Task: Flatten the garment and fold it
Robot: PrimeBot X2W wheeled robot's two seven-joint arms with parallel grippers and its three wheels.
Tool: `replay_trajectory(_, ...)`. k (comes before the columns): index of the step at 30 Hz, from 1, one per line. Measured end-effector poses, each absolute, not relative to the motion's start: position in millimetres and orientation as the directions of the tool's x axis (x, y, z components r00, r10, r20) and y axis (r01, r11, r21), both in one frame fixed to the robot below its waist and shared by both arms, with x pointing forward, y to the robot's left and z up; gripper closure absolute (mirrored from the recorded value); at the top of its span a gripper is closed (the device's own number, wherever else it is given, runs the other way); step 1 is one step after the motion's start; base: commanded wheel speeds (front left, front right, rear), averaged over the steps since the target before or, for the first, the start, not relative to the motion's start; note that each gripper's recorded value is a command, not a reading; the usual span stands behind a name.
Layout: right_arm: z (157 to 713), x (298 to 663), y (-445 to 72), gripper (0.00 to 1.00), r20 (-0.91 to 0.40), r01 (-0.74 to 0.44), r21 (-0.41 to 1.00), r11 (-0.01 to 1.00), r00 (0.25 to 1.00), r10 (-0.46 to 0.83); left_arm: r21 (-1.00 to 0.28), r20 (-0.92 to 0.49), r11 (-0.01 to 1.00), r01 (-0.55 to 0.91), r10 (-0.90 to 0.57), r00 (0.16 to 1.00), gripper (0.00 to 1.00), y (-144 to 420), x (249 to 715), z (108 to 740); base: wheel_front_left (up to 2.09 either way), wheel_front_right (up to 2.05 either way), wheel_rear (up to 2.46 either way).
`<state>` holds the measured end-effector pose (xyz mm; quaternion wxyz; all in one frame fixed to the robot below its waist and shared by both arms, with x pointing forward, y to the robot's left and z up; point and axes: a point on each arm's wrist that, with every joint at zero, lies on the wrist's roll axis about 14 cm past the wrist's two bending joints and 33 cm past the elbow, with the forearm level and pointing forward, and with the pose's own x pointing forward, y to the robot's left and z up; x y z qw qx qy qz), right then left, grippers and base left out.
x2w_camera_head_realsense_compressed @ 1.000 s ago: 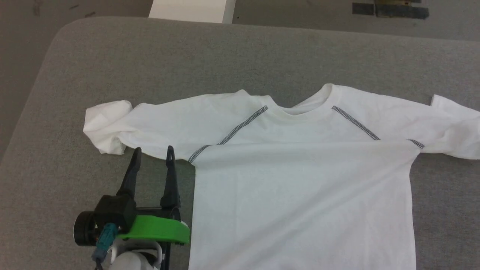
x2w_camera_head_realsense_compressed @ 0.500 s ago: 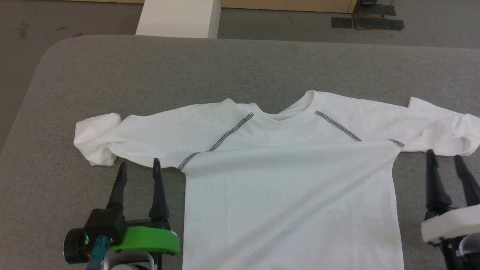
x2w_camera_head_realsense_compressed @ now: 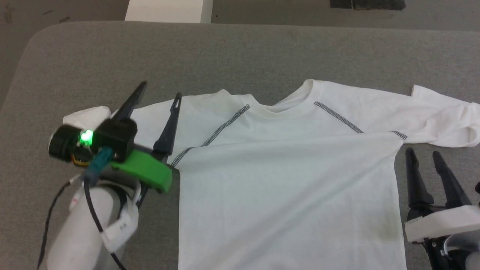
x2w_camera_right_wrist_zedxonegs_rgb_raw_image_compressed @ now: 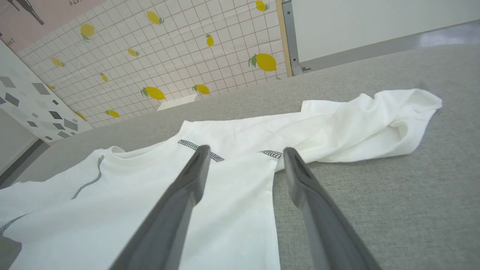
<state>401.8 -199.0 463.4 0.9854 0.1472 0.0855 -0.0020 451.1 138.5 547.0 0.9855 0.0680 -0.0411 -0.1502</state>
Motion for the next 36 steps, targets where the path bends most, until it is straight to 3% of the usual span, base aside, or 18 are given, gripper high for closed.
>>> replay_trajectory(9,468.8,425.3,-197.2,0.0,-0.135,0.015,0.306,0.952,0.99,0.028,0.051,-0.293,0.888,0.457,-0.424,0.857,0.0,121.0,517.4,513.3,0.0,0.0,0.0)
replay_trajectory(17,455.5,428.5,-204.5,0.0,-0.169,0.043,0.289,0.957,0.986,0.007,-0.034,-0.647,0.815,0.578,-0.459,0.609,0.0,107.8,514.7,437.6,0.0,0.0,0.0)
replay_trajectory(31,435.7,421.3,-235.8,0.0,-0.231,0.14,0.239,0.961,0.969,-0.084,-0.115,-0.813,0.805,0.582,-0.413,0.41,0.0,117.7,522.0,368.0,0.0,0.0,0.0)
replay_trajectory(32,434.7,421.2,-237.0,0.0,-0.234,0.144,0.237,0.961,0.968,-0.088,-0.12,-0.812,0.806,0.58,-0.415,0.41,0.26,117.3,523.7,367.1,0.0,0.0,0.0)
replay_trajectory(33,433.5,421.0,-238.4,0.0,-0.237,0.148,0.234,0.961,0.967,-0.091,-0.124,-0.81,0.807,0.578,-0.419,0.41,0.63,116.4,525.5,365.9,0.0,0.0,0.0)
replay_trajectory(34,432.6,420.9,-239.9,0.0,-0.24,0.153,0.232,0.961,0.966,-0.096,-0.127,-0.806,0.807,0.576,-0.423,0.414,0.87,115.7,527.1,365.0,0.0,0.0,0.0)
replay_trajectory(35,432.2,421.0,-241.5,0.0,-0.241,0.157,0.229,0.961,0.965,-0.1,-0.128,-0.801,0.808,0.574,-0.426,0.421,1.0,115.1,528.7,364.6,0.0,0.0,0.0)
replay_trajectory(36,432.7,421.6,-242.0,0.0,-0.239,0.158,0.228,0.961,0.966,-0.102,-0.128,-0.794,0.811,0.572,-0.429,0.431,1.0,114.9,530.2,365.4,0.0,0.0,0.0)
